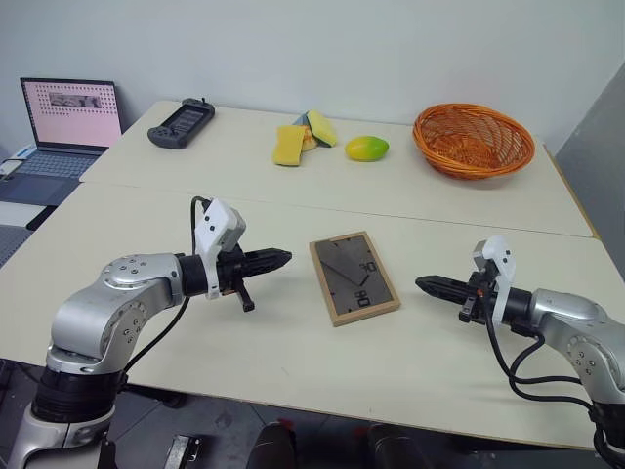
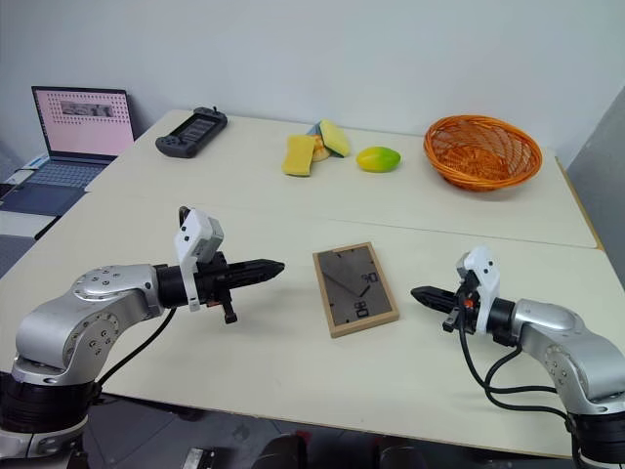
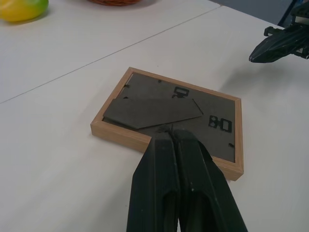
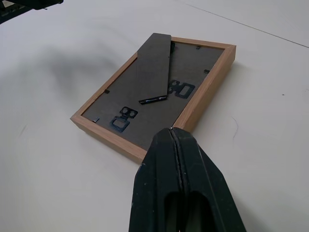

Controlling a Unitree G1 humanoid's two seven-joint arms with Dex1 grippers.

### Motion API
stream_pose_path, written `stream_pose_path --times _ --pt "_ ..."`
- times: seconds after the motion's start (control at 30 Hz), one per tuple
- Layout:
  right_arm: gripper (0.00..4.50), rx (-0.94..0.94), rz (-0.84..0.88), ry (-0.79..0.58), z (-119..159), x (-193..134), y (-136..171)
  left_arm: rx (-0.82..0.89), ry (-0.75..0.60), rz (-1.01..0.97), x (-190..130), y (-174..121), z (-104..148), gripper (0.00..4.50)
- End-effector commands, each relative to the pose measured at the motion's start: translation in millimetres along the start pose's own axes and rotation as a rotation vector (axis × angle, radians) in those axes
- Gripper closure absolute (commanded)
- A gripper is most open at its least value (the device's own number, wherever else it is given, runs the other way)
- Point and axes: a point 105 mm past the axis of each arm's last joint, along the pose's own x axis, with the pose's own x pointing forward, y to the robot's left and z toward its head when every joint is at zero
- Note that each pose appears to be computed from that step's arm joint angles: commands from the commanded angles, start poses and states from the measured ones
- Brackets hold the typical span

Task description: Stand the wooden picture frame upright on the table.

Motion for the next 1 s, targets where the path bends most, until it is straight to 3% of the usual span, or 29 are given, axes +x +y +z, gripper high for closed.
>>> stream_pose_path --times 0.03,0.23,0.37,0.73,1.0 --pt "4.5 -0.086 -0.069 -0.022 2 7 -8 -0.01 -0.018 0.103 1 13 -2 4.49" --pt "4.5 -0.137 -0.12 -0.043 -8 26 -8 -0.084 0.008 0.217 15 28 -32 4.49" --pt "4.5 -0.114 -0.153 -0.07 -13 36 -7 -0.104 0.01 0.223 42 33 -47 4.49" --pt "4.5 -0.087 -0.184 -0.026 -35 34 -8 -0.069 -0.02 0.174 85 45 -44 4.49" --pt "4.5 -0.067 -0.189 -0.041 -31 30 -5 -0.06 -0.021 0.141 92 39 -44 4.49"
